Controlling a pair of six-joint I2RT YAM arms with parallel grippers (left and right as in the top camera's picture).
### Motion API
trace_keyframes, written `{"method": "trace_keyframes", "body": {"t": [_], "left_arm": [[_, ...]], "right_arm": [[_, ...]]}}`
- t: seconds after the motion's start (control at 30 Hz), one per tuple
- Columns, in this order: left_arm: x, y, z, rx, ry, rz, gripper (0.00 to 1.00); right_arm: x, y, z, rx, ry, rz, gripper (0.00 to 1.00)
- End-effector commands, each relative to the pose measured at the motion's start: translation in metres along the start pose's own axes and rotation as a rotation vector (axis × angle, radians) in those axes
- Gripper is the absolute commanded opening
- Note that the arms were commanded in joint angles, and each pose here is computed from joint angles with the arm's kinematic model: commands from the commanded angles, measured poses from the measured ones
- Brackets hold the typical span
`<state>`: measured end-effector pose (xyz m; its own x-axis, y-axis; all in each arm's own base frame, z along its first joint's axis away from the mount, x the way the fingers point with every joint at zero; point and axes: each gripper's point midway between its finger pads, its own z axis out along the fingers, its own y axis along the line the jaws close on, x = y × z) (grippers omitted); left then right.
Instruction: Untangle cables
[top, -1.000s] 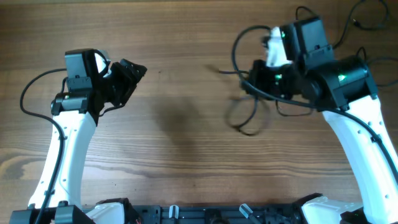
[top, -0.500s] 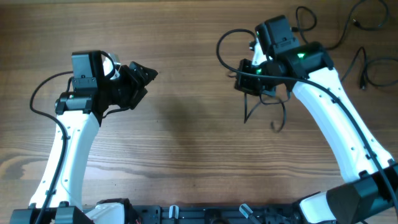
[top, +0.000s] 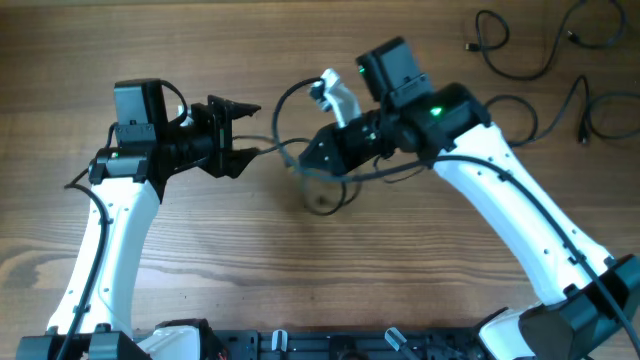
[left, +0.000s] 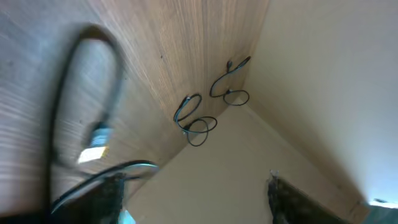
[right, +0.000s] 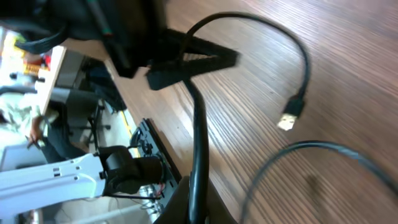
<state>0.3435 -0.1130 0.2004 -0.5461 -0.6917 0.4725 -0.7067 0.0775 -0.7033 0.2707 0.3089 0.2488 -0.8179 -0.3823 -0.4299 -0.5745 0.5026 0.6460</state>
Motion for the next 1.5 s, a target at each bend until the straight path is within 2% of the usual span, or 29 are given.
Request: {"method": "trace_keyframes", "body": {"t": [0.0, 0.03, 0.07, 0.1, 0.17, 0.2, 0.23, 0.3, 0.43, 0.53, 0.67, 0.83, 0.93, 1.03, 1.17, 1.27, 1.37, 1.43, 1.47], "left_arm": [[0.003, -0.001, 0.001, 0.001, 0.018, -0.019, 0.38], [0.002, -0.001, 0.001, 0.0, 0.008, -0.018, 0.18], [0.0, -0.001, 0.001, -0.001, 0.001, -0.018, 0.04], [-0.001, 0.0, 0.001, -0.002, -0.005, -0.018, 0.04], [-0.001, 0.0, 0.001, -0.002, -0.009, -0.018, 0.04], [-0.009, 0.001, 0.001, -0.009, -0.051, -0.019, 0.04], [-0.01, 0.001, 0.001, -0.009, -0.057, -0.019, 0.04], [-0.009, 0.001, 0.001, -0.009, -0.056, -0.019, 0.04], [0.009, -0.017, 0.0, 0.061, 0.062, -0.009, 0.04], [0.019, -0.052, -0.005, 0.183, 0.116, 0.032, 0.04], [0.021, -0.093, -0.016, 0.327, 0.119, -0.009, 0.04], [0.026, -0.108, -0.022, 0.372, 0.158, -0.113, 0.04], [0.043, -0.119, -0.03, 0.405, 0.233, -0.051, 0.04], [0.064, -0.133, -0.043, 0.454, 0.317, 0.029, 0.04], [0.076, -0.146, -0.054, 0.508, 0.348, 0.084, 0.04], [0.086, -0.15, -0.061, 0.519, 0.392, 0.101, 0.04], [0.098, -0.152, -0.069, 0.543, 0.419, 0.184, 0.04], [0.102, -0.151, -0.072, 0.54, 0.427, 0.197, 0.04], [0.103, -0.152, -0.072, 0.542, 0.427, 0.199, 0.04]], "right_arm": [[-0.002, 0.015, 0.005, -0.046, -0.001, -0.063, 0.04], [-0.001, 0.014, 0.005, -0.045, 0.001, -0.06, 0.04], [0.0, 0.012, 0.005, -0.031, 0.006, -0.053, 0.04], [0.002, 0.003, 0.005, 0.016, 0.011, -0.039, 0.05], [0.009, -0.035, 0.0, 0.233, 0.02, 0.059, 0.42], [0.025, -0.099, -0.032, 0.608, -0.01, 0.3, 0.77], [0.031, -0.111, -0.043, 0.672, -0.017, 0.365, 0.87], [0.034, -0.119, -0.05, 0.691, -0.021, 0.411, 0.93], [0.035, -0.129, -0.06, 0.703, -0.038, 0.464, 0.95], [0.033, -0.111, -0.047, 0.57, -0.014, 0.467, 1.0], [0.027, -0.066, -0.027, 0.273, 0.051, 0.314, 1.0], [0.02, -0.055, -0.024, 0.203, 0.05, 0.143, 1.0], [0.009, -0.041, -0.021, 0.114, 0.016, 0.106, 1.0], [-0.011, -0.038, -0.021, 0.093, -0.063, 0.173, 0.99], [-0.027, -0.031, -0.021, 0.059, -0.119, 0.188, 1.0], [-0.032, -0.044, -0.023, 0.128, -0.151, 0.221, 1.0], [-0.028, -0.096, -0.039, 0.424, -0.226, 0.405, 0.91], [-0.023, -0.107, -0.044, 0.498, -0.227, 0.414, 0.91], [-0.021, -0.107, -0.044, 0.499, -0.22, 0.418, 0.86]]}}
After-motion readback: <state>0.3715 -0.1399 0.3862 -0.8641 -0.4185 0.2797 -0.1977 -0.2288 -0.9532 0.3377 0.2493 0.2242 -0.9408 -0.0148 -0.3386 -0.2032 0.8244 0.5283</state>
